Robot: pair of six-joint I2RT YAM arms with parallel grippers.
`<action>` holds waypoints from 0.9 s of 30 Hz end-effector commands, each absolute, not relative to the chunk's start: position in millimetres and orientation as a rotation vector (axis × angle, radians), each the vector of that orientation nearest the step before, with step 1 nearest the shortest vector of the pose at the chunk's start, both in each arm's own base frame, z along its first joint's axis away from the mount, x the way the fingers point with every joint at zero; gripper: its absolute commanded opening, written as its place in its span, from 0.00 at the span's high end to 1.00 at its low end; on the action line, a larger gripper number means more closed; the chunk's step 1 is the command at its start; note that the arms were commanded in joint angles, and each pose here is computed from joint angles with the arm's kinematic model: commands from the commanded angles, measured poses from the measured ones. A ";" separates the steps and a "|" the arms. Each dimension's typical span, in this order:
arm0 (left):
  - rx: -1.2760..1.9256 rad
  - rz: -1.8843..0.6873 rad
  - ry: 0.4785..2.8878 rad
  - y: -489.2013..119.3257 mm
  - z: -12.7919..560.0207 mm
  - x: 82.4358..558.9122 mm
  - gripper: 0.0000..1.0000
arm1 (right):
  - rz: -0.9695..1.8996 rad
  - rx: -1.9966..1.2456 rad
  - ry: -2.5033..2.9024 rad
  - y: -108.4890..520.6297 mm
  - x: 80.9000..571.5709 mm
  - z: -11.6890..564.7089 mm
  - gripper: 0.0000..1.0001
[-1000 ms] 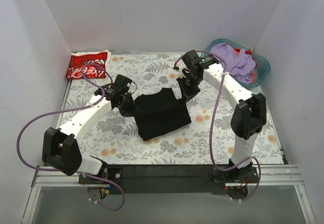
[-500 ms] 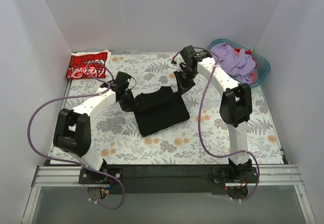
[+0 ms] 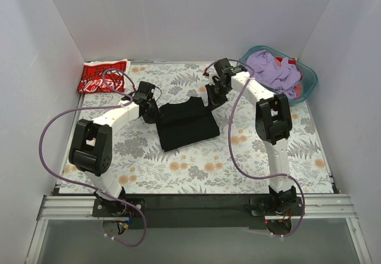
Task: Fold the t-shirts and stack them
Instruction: Fold the tshirt
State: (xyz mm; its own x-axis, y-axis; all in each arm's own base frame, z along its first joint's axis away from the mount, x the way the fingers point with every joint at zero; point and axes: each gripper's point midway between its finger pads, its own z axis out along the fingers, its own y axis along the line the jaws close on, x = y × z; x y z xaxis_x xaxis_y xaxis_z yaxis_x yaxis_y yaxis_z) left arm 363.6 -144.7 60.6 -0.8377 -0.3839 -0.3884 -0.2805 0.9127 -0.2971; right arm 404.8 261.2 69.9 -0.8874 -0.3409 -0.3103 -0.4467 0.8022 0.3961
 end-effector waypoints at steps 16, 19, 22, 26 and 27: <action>-0.509 -0.339 2.767 -146.8 14.3 325.1 1.00 | 0.724 -0.499 2.868 234.0 356.5 16.3 0.99; -0.491 -0.372 2.876 -155.9 10.4 274.4 1.00 | 0.700 -0.530 2.958 221.9 301.2 8.2 0.99; -0.428 -0.368 2.932 -163.6 16.5 216.9 1.00 | 0.676 -0.585 3.029 203.9 238.4 7.3 0.99; -0.404 -0.381 2.989 -162.6 29.8 148.7 1.00 | 0.734 -0.577 3.037 186.3 174.0 27.8 0.99; -0.432 -0.390 2.973 -160.7 35.7 144.9 1.00 | 0.738 -0.565 3.054 181.5 160.2 27.6 0.99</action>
